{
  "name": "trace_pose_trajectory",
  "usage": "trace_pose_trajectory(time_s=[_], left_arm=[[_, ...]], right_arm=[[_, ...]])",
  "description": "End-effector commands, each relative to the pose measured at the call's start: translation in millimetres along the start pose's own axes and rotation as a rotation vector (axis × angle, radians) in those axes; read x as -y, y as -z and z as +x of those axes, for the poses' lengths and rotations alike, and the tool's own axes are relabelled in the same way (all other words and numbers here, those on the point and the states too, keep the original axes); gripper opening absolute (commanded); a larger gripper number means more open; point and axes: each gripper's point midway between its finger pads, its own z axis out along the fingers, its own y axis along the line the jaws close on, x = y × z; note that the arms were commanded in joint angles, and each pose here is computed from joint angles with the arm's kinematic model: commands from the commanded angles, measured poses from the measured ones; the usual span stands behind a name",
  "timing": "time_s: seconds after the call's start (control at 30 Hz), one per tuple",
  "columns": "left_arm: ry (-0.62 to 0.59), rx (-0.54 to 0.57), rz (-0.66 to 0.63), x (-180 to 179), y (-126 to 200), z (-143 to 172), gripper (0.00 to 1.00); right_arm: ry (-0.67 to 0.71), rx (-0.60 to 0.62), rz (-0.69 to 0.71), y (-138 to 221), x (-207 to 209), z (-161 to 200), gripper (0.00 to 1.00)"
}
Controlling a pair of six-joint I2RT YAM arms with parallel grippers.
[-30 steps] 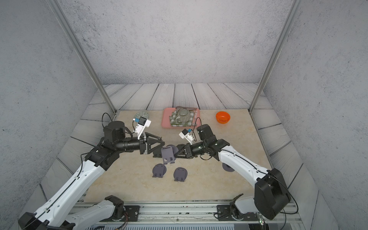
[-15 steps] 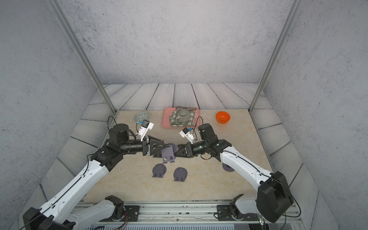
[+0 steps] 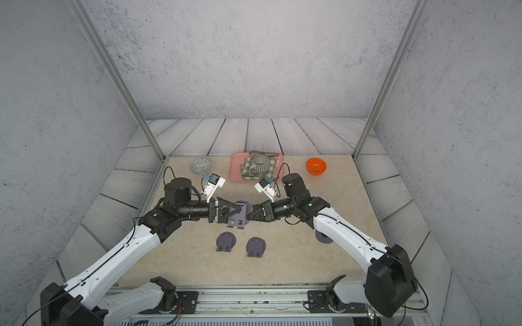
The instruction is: Open the phone stand
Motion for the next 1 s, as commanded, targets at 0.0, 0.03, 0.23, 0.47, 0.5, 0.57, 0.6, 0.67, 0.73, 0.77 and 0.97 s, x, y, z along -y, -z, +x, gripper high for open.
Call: trace_pose_trajectory(time_s=[0.0,0.03,0.23,0.47,0.5,0.57,0.6,0.67,0.73,0.77,0.97], left_arm=[[-0.033,0.008,0.045,11.3,-2.1,-2.7,0.18],[-0.037,0.008,0.049,12.1,-2.0,-2.8,0.13],[-0.058,0.009,0.052,15.6,0.0,-3.4,0.0],[-0.11,0.075,0.018,22.5,9.8,-23.5,0.0],[-0.125,0.099,0.011,24.9,12.5,-31.0,0.0],[-0.154,0.141,-0.004,29.6,17.6,-46.7,0.0],[-0.168,0.161,-0.013,31.3,19.7,-55.7,0.0],[-0.193,0.199,-0.036,34.4,23.8,-73.8,0.0],[-0.228,0.24,-0.069,36.3,27.7,-91.5,0.0],[-0.249,0.264,-0.09,37.1,30.1,-100.2,0.0],[-0.403,0.374,-0.17,49.1,45.8,-136.8,0.0]], right_arm=[[0.039,-0.003,-0.042,-2.1,-13.5,-4.8,0.0],[0.039,-0.003,-0.043,-2.4,-13.5,-4.9,0.0],[0.025,-0.011,-0.044,-5.3,-9.8,-3.4,0.0],[-0.018,-0.027,-0.04,-9.5,1.3,3.4,0.0],[-0.031,-0.032,-0.038,-11.1,4.8,6.0,0.0],[-0.059,-0.041,-0.038,-13.5,12.2,11.6,0.0],[-0.069,-0.046,-0.04,-14.5,15.5,14.7,0.0],[-0.088,-0.051,-0.043,-16.3,20.5,20.2,0.0],[-0.103,-0.053,-0.05,-17.5,24.5,24.2,0.0],[-0.114,-0.056,-0.051,-18.9,27.3,26.5,0.0],[-0.164,-0.078,-0.06,-25.6,34.6,30.3,0.0]])
